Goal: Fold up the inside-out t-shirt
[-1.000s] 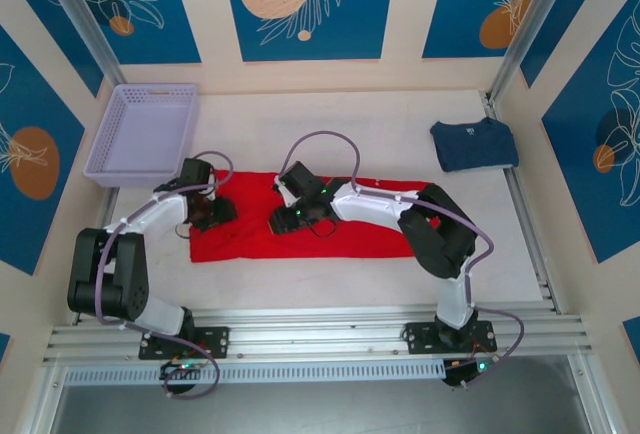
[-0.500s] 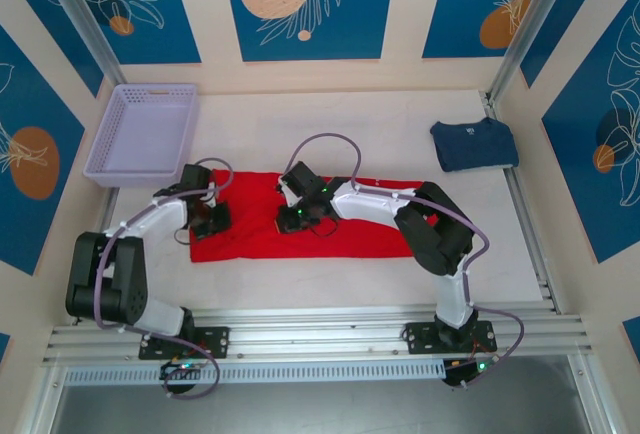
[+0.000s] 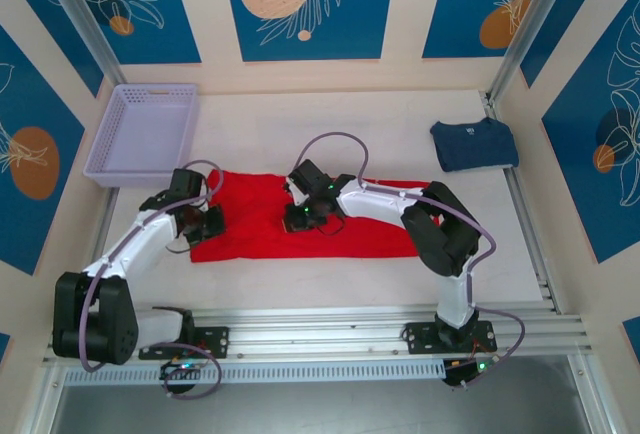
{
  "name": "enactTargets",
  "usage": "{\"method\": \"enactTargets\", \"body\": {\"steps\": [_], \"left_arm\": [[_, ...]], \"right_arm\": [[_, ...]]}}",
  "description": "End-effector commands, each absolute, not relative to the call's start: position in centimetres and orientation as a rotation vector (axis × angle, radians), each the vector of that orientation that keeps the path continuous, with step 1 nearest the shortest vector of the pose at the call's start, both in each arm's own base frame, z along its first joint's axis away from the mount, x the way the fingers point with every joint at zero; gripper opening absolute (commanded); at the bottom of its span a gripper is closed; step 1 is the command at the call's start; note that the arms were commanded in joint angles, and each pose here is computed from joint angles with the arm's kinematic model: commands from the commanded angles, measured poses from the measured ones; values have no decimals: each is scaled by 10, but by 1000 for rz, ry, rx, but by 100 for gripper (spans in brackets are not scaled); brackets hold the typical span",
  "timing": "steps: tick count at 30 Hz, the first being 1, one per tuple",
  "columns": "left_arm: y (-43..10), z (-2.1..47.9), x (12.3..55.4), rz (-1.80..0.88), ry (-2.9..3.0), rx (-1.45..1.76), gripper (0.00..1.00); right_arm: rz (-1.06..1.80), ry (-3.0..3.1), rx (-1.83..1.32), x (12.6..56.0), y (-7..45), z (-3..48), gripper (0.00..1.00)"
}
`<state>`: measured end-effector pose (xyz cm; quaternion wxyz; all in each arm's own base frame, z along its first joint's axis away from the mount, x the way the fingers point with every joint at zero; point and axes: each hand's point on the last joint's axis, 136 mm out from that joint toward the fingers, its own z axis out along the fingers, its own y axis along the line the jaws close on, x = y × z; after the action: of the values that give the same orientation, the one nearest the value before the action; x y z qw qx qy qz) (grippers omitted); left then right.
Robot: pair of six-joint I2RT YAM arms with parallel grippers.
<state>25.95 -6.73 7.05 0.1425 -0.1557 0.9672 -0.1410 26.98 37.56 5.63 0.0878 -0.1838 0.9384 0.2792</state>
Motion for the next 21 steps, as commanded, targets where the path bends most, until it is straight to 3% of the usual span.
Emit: {"method": "enactTargets", "body": {"steps": [1,3,6,9,16,21], "left_arm": [[-68,58,239,-401,2858,-489,6],[-70,52,235,-410,2872,-491,13],[-68,48,233,-385,2884,-489,37],[-62,55,237,-336,2862,-478,52],[-32,92,265,-136,2671,-472,64],[-6,99,289,-31,2546,-537,80]], "right_arm": [[938,2780,-572,260,382,73,8],[951,2765,-580,261,386,77,13],[982,2724,-606,263,396,85,19],[1020,2687,-642,264,410,93,22],[1030,2702,-671,265,431,76,22],[981,2820,-643,261,422,35,20]]}}
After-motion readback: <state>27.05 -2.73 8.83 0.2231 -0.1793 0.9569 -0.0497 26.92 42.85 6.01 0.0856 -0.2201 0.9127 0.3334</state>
